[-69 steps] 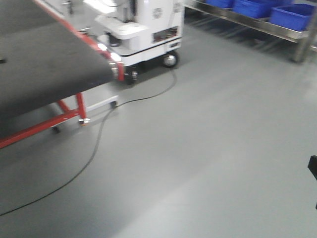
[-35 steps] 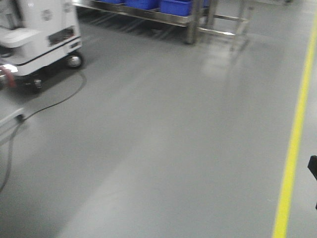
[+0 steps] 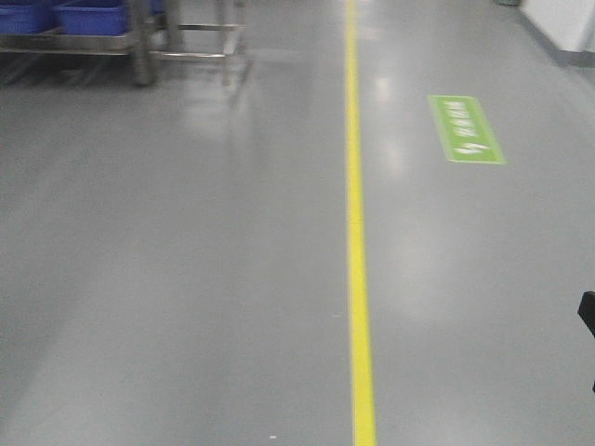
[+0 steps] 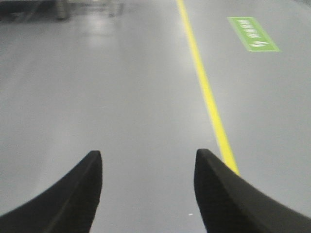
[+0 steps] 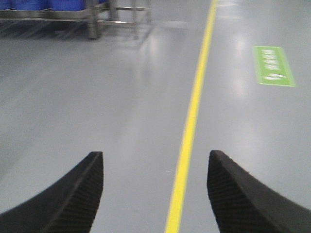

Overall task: Move and align brake pads A on conveyor
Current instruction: 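Drive along the yellow floor line toward the steel table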

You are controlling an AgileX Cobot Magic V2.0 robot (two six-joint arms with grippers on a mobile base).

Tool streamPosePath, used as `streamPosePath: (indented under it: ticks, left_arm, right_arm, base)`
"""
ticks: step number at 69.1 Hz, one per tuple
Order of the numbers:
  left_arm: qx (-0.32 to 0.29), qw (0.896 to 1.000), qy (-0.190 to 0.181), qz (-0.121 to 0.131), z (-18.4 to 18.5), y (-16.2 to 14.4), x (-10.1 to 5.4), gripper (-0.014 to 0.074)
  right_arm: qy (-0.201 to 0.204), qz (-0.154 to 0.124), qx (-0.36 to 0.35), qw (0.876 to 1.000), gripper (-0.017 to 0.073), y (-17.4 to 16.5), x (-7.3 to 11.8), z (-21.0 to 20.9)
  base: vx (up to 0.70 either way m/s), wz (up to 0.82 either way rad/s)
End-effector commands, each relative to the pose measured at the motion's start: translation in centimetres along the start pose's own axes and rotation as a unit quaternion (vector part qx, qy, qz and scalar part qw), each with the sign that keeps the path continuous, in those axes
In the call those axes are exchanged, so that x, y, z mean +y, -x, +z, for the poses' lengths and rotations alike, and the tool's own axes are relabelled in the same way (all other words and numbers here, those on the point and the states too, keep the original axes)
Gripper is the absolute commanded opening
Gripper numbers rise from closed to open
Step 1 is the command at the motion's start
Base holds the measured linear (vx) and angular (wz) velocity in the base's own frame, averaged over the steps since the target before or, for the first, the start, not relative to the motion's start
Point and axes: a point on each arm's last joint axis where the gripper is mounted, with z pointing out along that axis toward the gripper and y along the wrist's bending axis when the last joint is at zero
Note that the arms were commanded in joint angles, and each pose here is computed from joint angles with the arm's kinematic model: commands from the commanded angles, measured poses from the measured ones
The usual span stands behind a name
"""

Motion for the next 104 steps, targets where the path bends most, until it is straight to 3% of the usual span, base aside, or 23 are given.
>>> streamPosePath:
  ticks: [1,33,63,104]
  left_arm:
    - [-0.042,0.999,-0.001,-0.006,-0.33,1.33,-0.04,0.0397]
    - [-0.042,0.999,-0.001,-0.006,-0.33,1.33,-0.04,0.0397]
    - [-0.042,0.999,-0.001,-0.006,-0.33,1.33,-0.04,0.0397]
    - [-0.042,0.999,-0.001,-0.006,-0.33,1.34,-0.04,0.0397]
  right_arm:
    - [0.001,0.000,-0.043,0.999,0.0450,1.42,0.04,-0.13]
    - [0.001,0.000,-0.043,0.999,0.0450,1.42,0.04,-0.13]
    - [0.002,0.003,-0.043,0.999,0.0450,1.42,0.06,-0.13]
    - [0.002,0.003,-0.043,0.999,0.0450,1.42,0.06,-0.13]
  base:
    - [-0.02,-0.95]
    - [0.06,-0.56]
    - [0.30,0.18]
    - [0.58,0.10]
